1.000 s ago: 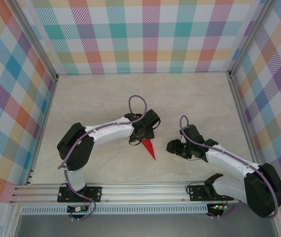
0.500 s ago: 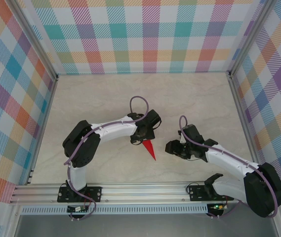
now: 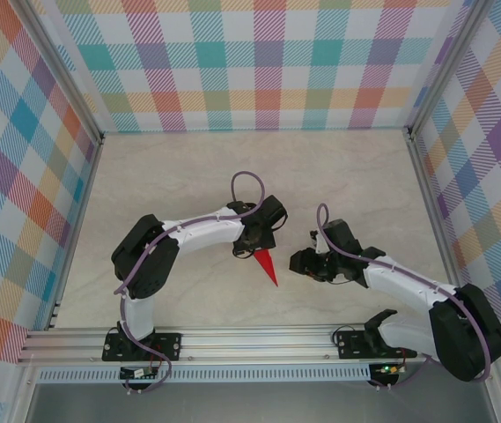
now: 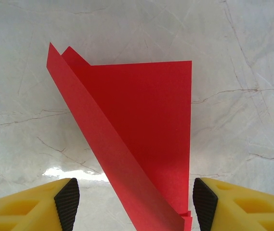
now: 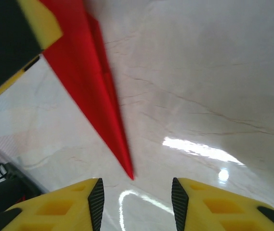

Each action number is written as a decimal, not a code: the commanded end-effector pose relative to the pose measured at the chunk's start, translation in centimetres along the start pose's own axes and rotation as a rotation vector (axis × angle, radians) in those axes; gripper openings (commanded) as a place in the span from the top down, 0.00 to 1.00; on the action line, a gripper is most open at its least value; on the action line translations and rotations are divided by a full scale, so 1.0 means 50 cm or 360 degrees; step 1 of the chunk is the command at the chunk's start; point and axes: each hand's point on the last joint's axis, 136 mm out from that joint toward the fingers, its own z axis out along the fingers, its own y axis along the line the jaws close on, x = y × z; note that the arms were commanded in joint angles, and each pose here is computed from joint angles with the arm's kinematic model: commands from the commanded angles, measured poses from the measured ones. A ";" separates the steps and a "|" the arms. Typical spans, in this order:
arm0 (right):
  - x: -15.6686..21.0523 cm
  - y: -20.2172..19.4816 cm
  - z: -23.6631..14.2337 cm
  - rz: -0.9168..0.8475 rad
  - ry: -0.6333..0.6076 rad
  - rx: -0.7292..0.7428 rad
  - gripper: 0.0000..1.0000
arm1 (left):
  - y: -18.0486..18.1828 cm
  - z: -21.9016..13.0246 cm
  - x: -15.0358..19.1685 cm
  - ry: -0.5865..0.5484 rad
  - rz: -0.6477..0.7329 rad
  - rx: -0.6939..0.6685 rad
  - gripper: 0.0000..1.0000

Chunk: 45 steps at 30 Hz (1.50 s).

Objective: Fold a paper plane with a square sheet of paper (pick it up from the middle)
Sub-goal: Move a paper plane to the center of the table.

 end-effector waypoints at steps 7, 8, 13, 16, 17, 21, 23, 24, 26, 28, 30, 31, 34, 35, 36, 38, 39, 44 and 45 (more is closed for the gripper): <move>-0.018 0.065 0.024 -0.0064 0.0100 -0.0230 0.63 | 0.012 -0.017 -0.007 0.0002 -0.0015 0.0041 0.41; -0.019 0.061 0.027 -0.0049 0.0102 -0.0216 0.63 | 0.015 -0.016 -0.008 0.0003 -0.0024 0.0035 0.43; -0.022 0.039 0.037 -0.0009 0.0088 -0.0144 0.61 | 0.015 -0.024 -0.003 0.0011 -0.0037 0.0066 0.50; -0.026 0.047 0.039 -0.0026 0.0092 -0.0168 0.60 | 0.025 -0.033 -0.002 -0.0011 -0.0042 0.0084 0.59; -0.027 0.049 0.040 -0.0032 0.0094 -0.0171 0.59 | 0.029 -0.036 -0.002 -0.0024 -0.0044 0.0081 0.61; -0.034 0.052 0.046 -0.0056 0.0109 -0.0161 0.59 | 0.048 -0.042 0.002 -0.0050 -0.0049 0.0085 0.73; -0.035 0.055 0.052 -0.0066 0.0125 -0.0175 0.58 | 0.052 -0.043 0.005 -0.0054 -0.0044 0.0096 0.79; -0.038 0.060 0.054 -0.0076 0.0129 -0.0182 0.58 | 0.056 -0.041 0.007 -0.0053 -0.0043 0.0091 0.81; -0.039 0.060 0.061 -0.0082 0.0146 -0.0173 0.57 | 0.065 -0.037 0.011 -0.0049 -0.0038 0.0074 0.86; -0.041 0.061 0.068 -0.0095 0.0162 -0.0164 0.56 | 0.074 -0.031 0.017 -0.0043 -0.0027 0.0054 0.91; -0.043 0.061 0.074 -0.0109 0.0175 -0.0153 0.55 | 0.079 -0.027 0.021 -0.0039 -0.0027 0.0050 0.96; -0.043 0.062 0.076 -0.0121 0.0184 -0.0150 0.54 | 0.082 -0.027 0.021 -0.0039 -0.0031 0.0050 0.96; -0.045 0.063 0.085 -0.0146 0.0203 -0.0138 0.50 | 0.085 -0.029 0.021 -0.0049 -0.0036 0.0068 0.98; -0.045 0.063 0.088 -0.0151 0.0212 -0.0137 0.49 | 0.087 -0.030 0.021 -0.0053 -0.0039 0.0070 0.99; -0.047 0.066 0.092 -0.0164 0.0219 -0.0139 0.48 | 0.089 -0.032 0.021 -0.0056 -0.0042 0.0073 0.99; -0.048 0.072 0.099 -0.0184 0.0236 -0.0146 0.46 | 0.092 -0.033 0.020 -0.0057 -0.0043 0.0074 0.98; -0.048 0.074 0.104 -0.0188 0.0248 -0.0147 0.45 | 0.093 -0.033 0.020 -0.0056 -0.0044 0.0076 0.99; -0.050 0.082 0.125 -0.0207 0.0285 -0.0151 0.45 | 0.095 -0.031 0.021 -0.0048 -0.0043 0.0072 0.99; -0.051 0.083 0.129 -0.0210 0.0292 -0.0157 0.44 | 0.095 -0.030 0.021 -0.0046 -0.0045 0.0072 0.98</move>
